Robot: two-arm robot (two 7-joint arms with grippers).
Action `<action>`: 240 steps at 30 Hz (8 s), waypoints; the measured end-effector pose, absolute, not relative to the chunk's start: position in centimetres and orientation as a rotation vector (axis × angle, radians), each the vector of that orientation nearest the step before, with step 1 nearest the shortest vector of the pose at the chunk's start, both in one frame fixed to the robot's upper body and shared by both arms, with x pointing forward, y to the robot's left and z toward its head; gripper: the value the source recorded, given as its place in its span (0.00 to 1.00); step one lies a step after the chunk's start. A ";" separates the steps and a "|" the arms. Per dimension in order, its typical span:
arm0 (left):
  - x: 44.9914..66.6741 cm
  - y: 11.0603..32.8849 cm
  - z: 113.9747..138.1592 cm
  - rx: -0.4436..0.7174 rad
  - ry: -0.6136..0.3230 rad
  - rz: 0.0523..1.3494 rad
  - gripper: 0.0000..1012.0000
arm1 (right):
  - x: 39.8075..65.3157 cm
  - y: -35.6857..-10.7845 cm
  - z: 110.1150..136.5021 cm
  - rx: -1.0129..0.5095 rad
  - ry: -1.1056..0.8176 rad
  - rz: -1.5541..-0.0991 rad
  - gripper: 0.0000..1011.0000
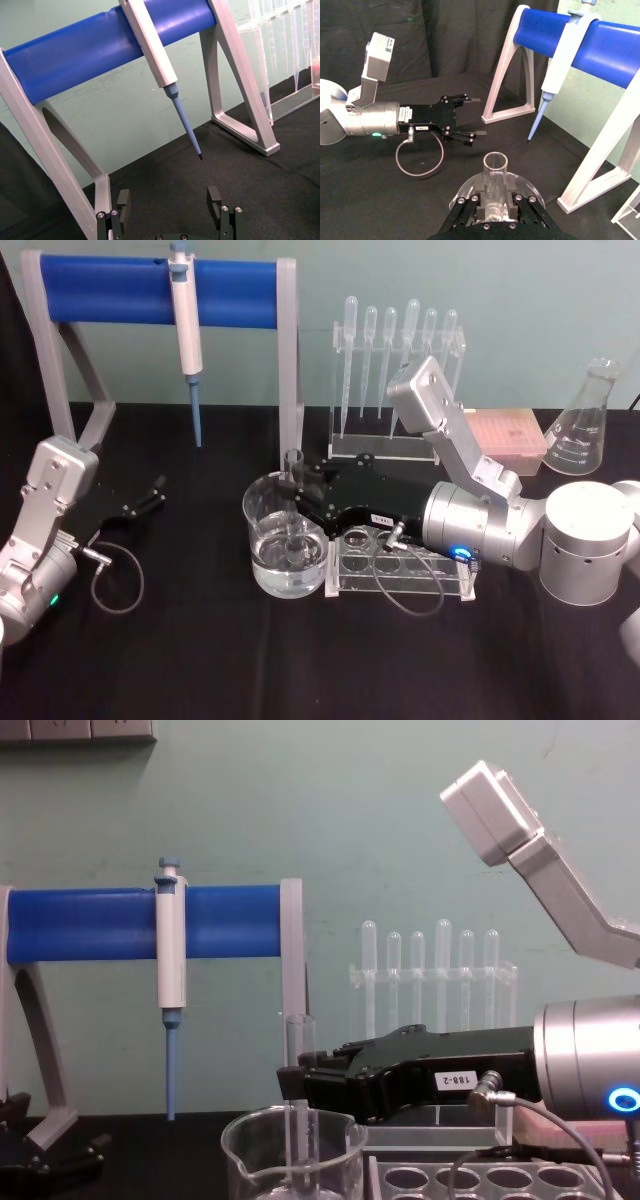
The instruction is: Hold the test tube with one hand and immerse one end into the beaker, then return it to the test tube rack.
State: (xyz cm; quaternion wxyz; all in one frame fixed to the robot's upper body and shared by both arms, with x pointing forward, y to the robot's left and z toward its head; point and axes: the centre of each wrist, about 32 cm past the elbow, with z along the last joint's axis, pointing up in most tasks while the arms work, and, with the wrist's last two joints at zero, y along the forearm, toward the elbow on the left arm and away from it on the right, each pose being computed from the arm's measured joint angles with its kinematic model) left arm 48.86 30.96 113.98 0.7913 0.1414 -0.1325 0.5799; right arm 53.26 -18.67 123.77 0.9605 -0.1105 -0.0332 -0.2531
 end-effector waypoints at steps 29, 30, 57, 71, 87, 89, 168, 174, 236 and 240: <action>48.9 31.0 114.0 0.304 -0.285 1.248 0.99 | 53.3 -18.7 123.8 -0.224 -0.067 -0.513 0.23; 48.9 31.0 114.0 0.304 -0.285 1.248 0.99 | 53.3 -18.7 123.8 -0.224 -0.067 -0.513 0.23; 48.9 31.0 114.0 0.304 -0.285 1.248 0.99 | 53.3 -18.7 123.8 -0.224 -0.067 -0.513 0.23; 48.9 31.0 114.0 0.304 -0.285 1.248 0.99 | 53.3 -18.7 123.8 -0.224 -0.067 -0.513 0.23; 48.9 31.0 114.0 0.304 -0.285 1.248 0.99 | 53.3 -18.7 123.8 -0.224 -0.067 -0.513 0.23; 48.9 31.0 114.0 0.304 -0.285 1.248 0.99 | 53.3 -18.7 123.8 -0.224 -0.067 -0.513 0.23; 48.9 31.0 114.0 0.304 -0.285 1.248 0.99 | 53.3 -18.7 123.8 -0.224 -0.067 -0.513 0.23; 48.9 31.0 114.0 0.304 -0.285 1.248 0.99 | 53.3 -18.7 123.8 -0.224 -0.067 -0.513 0.23; 48.9 31.0 114.0 0.304 -0.285 1.248 0.99 | 53.4 -19.1 124.9 -0.190 -0.074 -0.515 0.23; 48.9 31.0 114.0 0.304 -0.285 1.248 0.99 | 53.4 -19.3 126.1 -0.171 -0.090 -0.511 0.23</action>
